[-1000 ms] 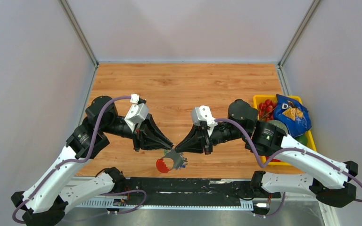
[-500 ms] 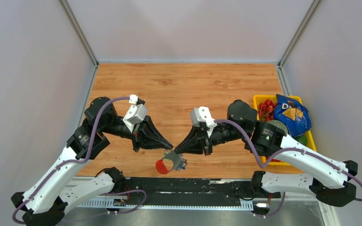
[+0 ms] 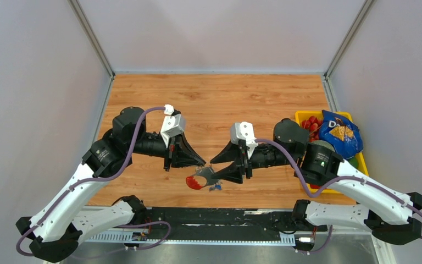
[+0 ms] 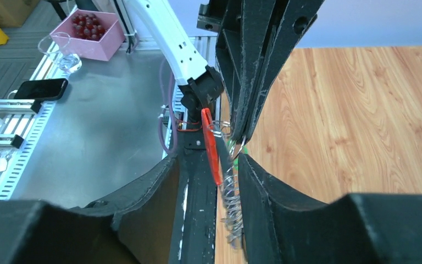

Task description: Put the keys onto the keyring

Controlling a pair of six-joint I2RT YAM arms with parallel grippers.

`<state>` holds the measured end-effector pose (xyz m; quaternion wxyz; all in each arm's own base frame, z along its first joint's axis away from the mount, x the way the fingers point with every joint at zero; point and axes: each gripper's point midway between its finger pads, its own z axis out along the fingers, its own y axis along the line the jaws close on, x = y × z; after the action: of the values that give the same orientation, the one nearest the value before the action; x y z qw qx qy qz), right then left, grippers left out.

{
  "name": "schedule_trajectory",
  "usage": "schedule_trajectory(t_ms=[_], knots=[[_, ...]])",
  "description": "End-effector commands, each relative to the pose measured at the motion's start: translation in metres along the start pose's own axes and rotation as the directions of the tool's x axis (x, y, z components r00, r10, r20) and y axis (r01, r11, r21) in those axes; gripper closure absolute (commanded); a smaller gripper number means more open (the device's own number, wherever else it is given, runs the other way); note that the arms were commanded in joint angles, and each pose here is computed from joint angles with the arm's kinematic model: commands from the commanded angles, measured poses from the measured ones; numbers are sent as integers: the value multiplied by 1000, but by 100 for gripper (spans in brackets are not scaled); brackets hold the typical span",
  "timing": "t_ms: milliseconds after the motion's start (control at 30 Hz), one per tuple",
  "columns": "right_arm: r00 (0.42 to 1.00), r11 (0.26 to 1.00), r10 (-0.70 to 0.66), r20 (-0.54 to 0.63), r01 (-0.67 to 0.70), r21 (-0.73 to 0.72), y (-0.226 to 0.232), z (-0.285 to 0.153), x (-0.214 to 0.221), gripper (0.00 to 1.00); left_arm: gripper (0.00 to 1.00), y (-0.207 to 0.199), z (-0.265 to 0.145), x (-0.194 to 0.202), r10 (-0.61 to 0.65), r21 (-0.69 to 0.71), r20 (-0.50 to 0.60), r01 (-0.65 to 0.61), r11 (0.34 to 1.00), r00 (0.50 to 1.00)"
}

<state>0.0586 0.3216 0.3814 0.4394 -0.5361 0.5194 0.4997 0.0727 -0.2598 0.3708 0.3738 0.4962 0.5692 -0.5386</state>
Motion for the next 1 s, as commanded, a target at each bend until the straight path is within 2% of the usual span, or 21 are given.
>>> schedule_trajectory(t_ms=[0,333,700,867,967], knots=[[999,996,2,-52,3,88,-7,-16,8,53,100,5,-8,-9,49,-77,-15,-50,996,999],[986,972,79,-146,-43,233,-37,-10,22,55,100,16,-8,0,10,-119,-82,-20,993,997],[976,983,48,-212,-8,185,-42,3,15,57,100,26,-11,13,-14,-167,-151,-12,986,988],[970,989,50,-239,-15,147,-42,12,18,67,100,24,-12,13,-4,-163,-157,-22,986,988],[967,993,51,-248,-22,117,-40,17,20,68,100,21,-13,13,3,-156,-155,-28,987,988]])
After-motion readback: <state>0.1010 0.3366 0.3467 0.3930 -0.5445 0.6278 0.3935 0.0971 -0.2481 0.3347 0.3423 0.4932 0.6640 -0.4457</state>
